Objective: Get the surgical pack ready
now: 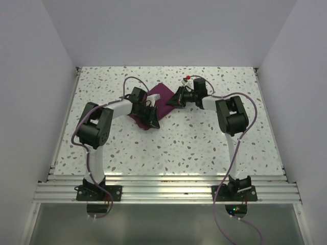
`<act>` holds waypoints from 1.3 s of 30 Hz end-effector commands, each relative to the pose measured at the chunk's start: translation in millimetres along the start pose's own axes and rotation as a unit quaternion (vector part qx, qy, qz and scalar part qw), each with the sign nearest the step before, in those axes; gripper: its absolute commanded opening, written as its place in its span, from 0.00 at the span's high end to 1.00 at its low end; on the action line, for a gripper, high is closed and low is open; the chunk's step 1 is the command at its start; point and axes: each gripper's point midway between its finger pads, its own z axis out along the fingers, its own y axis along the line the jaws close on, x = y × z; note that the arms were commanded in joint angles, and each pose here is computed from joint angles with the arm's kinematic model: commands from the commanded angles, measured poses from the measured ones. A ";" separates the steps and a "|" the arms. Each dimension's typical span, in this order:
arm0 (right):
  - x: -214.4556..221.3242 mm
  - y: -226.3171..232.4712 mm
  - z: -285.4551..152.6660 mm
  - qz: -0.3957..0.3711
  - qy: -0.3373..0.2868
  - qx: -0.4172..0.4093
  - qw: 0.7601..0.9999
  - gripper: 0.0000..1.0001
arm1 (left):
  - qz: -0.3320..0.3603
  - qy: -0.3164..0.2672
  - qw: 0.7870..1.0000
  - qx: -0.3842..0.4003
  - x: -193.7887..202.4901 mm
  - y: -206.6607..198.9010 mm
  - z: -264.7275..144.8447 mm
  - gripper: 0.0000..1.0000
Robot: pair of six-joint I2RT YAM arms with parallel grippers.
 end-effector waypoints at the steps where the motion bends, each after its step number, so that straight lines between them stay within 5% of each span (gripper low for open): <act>1: -0.4 -16.2 3.3 0.016 0.000 0.041 0.999 0.85 | 0.018 0.006 0.995 -0.096 -0.1 58.2 -6.0 0.82; 6: -16.6 35.3 -15.5 -0.008 -0.021 0.043 0.999 0.84 | 0.023 -0.045 0.998 -0.048 -16.9 11.2 -37.0 0.66; 12: -25.7 81.1 -35.7 -0.046 -0.028 0.045 0.998 0.77 | 0.055 -0.147 0.988 -0.014 -39.4 -54.4 -101.4 0.59; 18: -27.2 98.8 -45.3 -0.044 -0.025 0.046 0.998 0.74 | 0.034 -0.193 0.980 -0.028 -57.1 -59.7 -136.8 0.59; 22: -22.5 82.9 -74.6 -0.083 -0.041 0.159 0.983 0.67 | 0.013 -0.246 0.968 -0.057 -63.5 -62.3 -172.0 0.51; 26: 10.9 64.3 -120.0 -0.070 -0.049 0.267 0.960 0.38 | -0.004 -0.292 0.953 -0.078 -59.1 -61.8 -195.6 0.37; 28: 24.4 54.2 -135.7 -0.067 -0.050 0.301 0.950 0.01 | -0.020 -0.301 0.950 -0.082 -49.7 -59.3 -201.9 0.01; 35: 96.1 14.6 -178.4 -0.057 -0.012 0.373 0.926 0.01 | -0.049 -0.304 0.947 -0.095 -11.2 -49.9 -204.6 0.00; 39: 122.6 15.6 -184.1 -0.053 -0.002 0.351 0.935 0.01 | -0.066 -0.305 0.945 -0.102 8.7 -43.7 -199.9 0.00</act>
